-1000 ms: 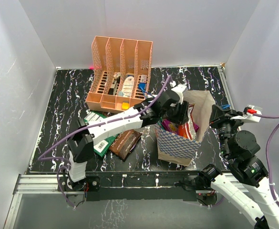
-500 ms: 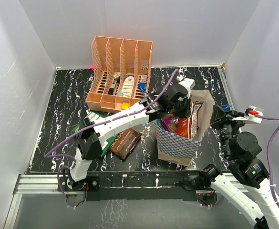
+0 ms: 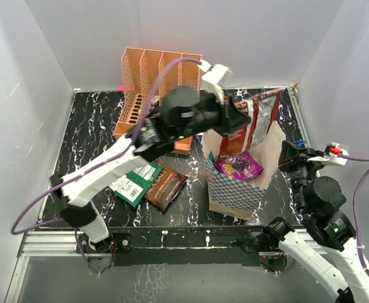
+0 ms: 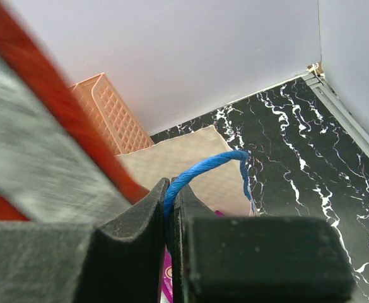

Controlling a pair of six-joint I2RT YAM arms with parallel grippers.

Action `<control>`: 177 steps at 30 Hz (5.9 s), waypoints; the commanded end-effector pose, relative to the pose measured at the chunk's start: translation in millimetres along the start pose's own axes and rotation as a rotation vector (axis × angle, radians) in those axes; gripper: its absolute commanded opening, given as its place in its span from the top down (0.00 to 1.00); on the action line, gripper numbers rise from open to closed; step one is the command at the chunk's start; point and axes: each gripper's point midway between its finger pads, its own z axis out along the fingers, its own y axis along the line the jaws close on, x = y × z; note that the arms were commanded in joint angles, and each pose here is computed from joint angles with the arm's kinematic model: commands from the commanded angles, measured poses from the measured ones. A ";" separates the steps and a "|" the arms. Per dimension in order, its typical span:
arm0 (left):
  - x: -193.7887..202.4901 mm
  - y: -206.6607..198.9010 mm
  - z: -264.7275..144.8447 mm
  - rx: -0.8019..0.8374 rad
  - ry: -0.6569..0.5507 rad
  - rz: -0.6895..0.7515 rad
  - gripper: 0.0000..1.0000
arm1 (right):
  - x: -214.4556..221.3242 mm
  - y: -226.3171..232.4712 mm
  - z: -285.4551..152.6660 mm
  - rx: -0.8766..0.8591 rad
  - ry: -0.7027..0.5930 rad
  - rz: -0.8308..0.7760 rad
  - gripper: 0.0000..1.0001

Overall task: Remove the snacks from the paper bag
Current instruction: Take out the snack from the paper bag, then place the snack at the center of the board, then adjust the paper bag at the center of the board.

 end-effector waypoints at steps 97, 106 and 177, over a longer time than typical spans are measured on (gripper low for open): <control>234.6 337.9 -294.7 -1.210 0.020 -0.643 0.52 | 8.2 9.3 5.9 -0.021 0.026 0.015 0.92; 137.6 287.4 -299.6 -1.061 -0.153 -0.584 0.18 | 15.1 20.8 6.6 -0.079 0.055 0.010 0.92; 2.4 111.9 -184.6 -0.263 -0.188 -0.211 0.15 | -104.2 167.8 52.9 -0.583 -0.173 -0.803 0.93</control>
